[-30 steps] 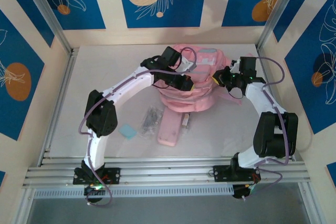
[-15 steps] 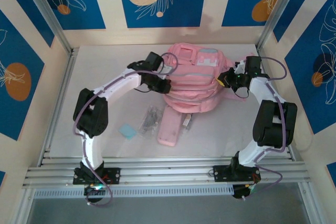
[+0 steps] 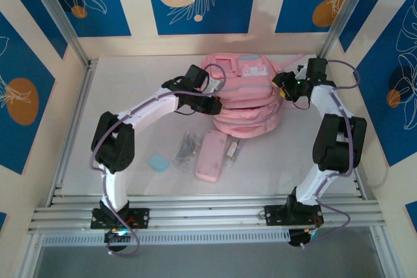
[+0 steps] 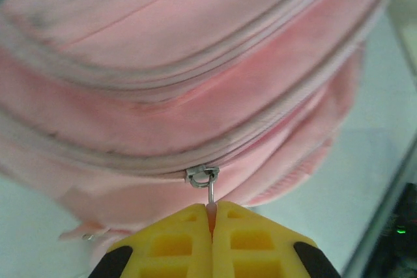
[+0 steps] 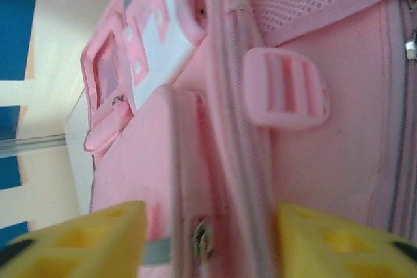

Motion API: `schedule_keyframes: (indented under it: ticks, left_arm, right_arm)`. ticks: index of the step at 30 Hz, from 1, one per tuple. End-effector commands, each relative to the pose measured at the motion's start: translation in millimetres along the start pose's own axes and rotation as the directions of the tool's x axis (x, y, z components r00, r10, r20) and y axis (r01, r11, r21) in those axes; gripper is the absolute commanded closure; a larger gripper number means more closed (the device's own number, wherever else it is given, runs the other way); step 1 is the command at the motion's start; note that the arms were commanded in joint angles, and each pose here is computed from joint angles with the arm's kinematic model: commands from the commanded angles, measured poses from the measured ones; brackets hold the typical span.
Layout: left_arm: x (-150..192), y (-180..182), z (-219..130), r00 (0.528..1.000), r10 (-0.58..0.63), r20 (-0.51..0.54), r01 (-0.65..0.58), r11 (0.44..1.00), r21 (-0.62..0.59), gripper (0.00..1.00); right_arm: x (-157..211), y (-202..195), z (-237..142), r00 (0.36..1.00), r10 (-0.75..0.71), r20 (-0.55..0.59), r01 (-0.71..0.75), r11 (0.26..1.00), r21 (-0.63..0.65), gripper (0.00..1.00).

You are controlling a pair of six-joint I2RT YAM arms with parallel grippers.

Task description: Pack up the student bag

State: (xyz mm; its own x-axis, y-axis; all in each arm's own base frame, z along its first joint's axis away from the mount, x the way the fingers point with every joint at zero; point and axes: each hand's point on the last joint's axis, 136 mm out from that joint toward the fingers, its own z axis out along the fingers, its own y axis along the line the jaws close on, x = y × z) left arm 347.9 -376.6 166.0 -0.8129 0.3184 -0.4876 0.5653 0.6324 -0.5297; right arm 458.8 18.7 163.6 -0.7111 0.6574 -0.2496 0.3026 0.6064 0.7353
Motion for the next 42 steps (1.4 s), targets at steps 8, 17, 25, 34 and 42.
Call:
schedule_keyframes:
  ticks: [8, 17, 25, 34, 42]
  left_arm:
    - [-72, -87, 10, 0.987, 0.055, 0.149, -0.091, 0.965, 0.247, 1.0]
    - [-80, -87, 11, 0.984, 0.055, 0.172, -0.096, 0.967, 0.238, 1.0]
    - [-76, -92, 5, 0.983, 0.032, 0.181, -0.081, 0.961, 0.266, 1.0]
    - [-71, -105, -6, 0.983, -0.009, 0.183, -0.054, 0.939, 0.341, 1.0]
    - [-63, -92, -11, 0.986, 0.014, 0.168, -0.063, 0.955, 0.289, 1.0]
  right_arm:
    - [91, -1, -91, 0.99, 0.1, 0.1, -0.098, 0.995, -0.029, 0.21]
    - [155, -29, -101, 0.966, 0.259, 0.024, -0.256, 0.964, -0.075, 0.01]
    - [153, -47, -59, 0.935, 0.349, 0.064, -0.331, 0.923, -0.198, 0.01]
    - [124, -23, -37, 0.944, 0.201, 0.261, -0.124, 0.951, -0.282, 0.01]
    - [119, -26, -17, 0.947, 0.204, 0.247, -0.141, 0.958, -0.25, 1.0]
